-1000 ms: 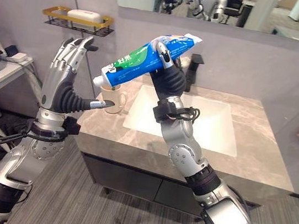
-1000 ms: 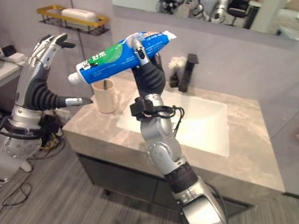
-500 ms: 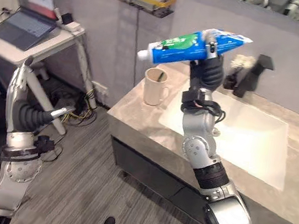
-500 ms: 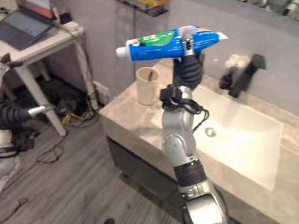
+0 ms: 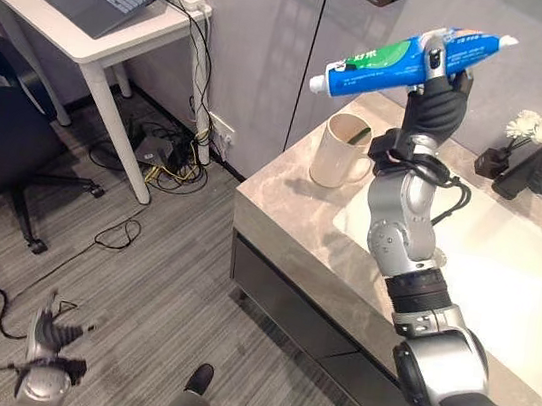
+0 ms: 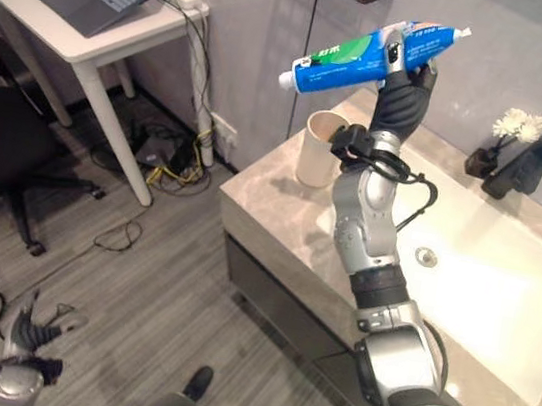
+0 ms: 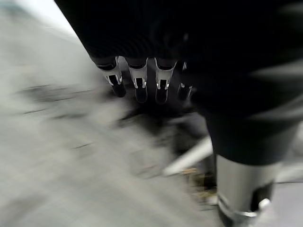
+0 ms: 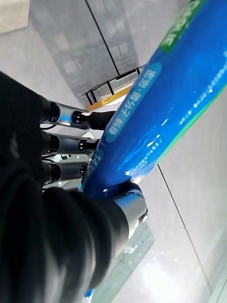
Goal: Put brush and paste in cup on sink, flatten towel.
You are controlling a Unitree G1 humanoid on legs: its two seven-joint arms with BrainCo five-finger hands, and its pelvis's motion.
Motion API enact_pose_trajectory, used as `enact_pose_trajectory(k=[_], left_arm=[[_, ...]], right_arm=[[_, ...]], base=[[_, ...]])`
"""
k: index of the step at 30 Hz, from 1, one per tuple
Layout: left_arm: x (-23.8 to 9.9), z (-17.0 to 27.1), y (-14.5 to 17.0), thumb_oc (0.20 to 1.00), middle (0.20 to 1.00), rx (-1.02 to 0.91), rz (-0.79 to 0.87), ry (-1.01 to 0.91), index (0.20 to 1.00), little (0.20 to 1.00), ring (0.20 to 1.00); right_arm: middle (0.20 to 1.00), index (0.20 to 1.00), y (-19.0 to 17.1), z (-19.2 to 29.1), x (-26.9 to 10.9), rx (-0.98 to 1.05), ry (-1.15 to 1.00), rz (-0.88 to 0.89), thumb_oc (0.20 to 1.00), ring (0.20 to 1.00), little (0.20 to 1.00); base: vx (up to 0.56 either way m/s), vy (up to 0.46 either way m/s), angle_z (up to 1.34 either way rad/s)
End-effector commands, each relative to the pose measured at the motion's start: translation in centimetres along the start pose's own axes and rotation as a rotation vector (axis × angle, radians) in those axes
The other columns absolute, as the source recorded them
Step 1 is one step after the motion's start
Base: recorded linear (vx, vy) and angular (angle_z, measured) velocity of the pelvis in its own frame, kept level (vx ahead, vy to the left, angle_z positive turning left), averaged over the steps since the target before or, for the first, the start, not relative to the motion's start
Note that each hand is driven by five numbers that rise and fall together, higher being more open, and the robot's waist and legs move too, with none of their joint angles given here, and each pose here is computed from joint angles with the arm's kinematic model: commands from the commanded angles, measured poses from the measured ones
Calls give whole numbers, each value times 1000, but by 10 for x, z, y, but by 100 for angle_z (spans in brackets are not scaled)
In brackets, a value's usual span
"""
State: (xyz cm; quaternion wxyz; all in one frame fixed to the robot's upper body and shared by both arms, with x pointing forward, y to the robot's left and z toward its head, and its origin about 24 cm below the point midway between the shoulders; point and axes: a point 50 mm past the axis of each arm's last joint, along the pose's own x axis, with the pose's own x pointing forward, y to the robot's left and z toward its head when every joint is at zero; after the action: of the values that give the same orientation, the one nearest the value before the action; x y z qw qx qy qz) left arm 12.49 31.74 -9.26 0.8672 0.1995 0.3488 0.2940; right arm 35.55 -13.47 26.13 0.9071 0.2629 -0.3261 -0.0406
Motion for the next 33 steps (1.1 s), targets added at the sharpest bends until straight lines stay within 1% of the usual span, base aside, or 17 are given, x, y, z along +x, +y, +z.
enact_pose_trajectory(k=[1, 3, 7, 14, 18, 19, 23, 25, 26, 33], left_arm=[[6, 10, 8, 1000, 1000, 63, -18, -63, 1000, 1000, 1000], [4, -4, 3, 1000, 1000, 110, -36, -5, 1000, 1000, 1000], [-1, -25, -4, 1000, 1000, 141, -58, 94, 1000, 1000, 1000], [-5, -37, -8, 1000, 1000, 172, -73, 147, 1000, 1000, 1000], [-10, -49, -10, 1000, 1000, 192, -83, 209, 1000, 1000, 1000], [-14, -60, -10, 1000, 1000, 217, -85, 259, 1000, 1000, 1000], [-19, -69, -9, 1000, 1000, 198, -77, 310, 1000, 1000, 1000], [-20, -73, -9, 1000, 1000, 93, -43, 360, 1000, 1000, 1000], [-20, -71, -11, 1000, 1000, 78, -41, 354, 1000, 1000, 1000], [-19, -66, -20, 1000, 1000, 102, -93, 328, 1000, 1000, 1000]], right_arm=[[200, 200, 28, 28, 18, -53, -139, 128, 200, 200, 200], [200, 200, 30, 30, 21, -101, -147, 157, 200, 200, 200], [200, 200, 30, 29, 23, -154, -143, 177, 200, 200, 200], [200, 200, 31, 32, 28, -262, -159, 219, 200, 200, 200], [200, 200, 32, 32, 29, -306, -166, 234, 200, 200, 200], [200, 200, 34, 32, 32, -336, -170, 240, 200, 200, 200], [200, 200, 34, 32, 36, -379, -174, 225, 200, 200, 200], [200, 200, 32, 30, 37, -399, -172, 206, 200, 200, 200], [200, 200, 31, 30, 38, -421, -175, 203, 200, 200, 200], [200, 200, 26, 32, 44, -529, -184, 203, 200, 200, 200]], base=[[0, 0, 0], [0, 0, 0], [0, 0, 0], [0, 0, 0], [0, 0, 0], [0, 0, 0], [0, 5, -5], [3, 7, -12], [0, 3, -11], [-1, 1, -1]])
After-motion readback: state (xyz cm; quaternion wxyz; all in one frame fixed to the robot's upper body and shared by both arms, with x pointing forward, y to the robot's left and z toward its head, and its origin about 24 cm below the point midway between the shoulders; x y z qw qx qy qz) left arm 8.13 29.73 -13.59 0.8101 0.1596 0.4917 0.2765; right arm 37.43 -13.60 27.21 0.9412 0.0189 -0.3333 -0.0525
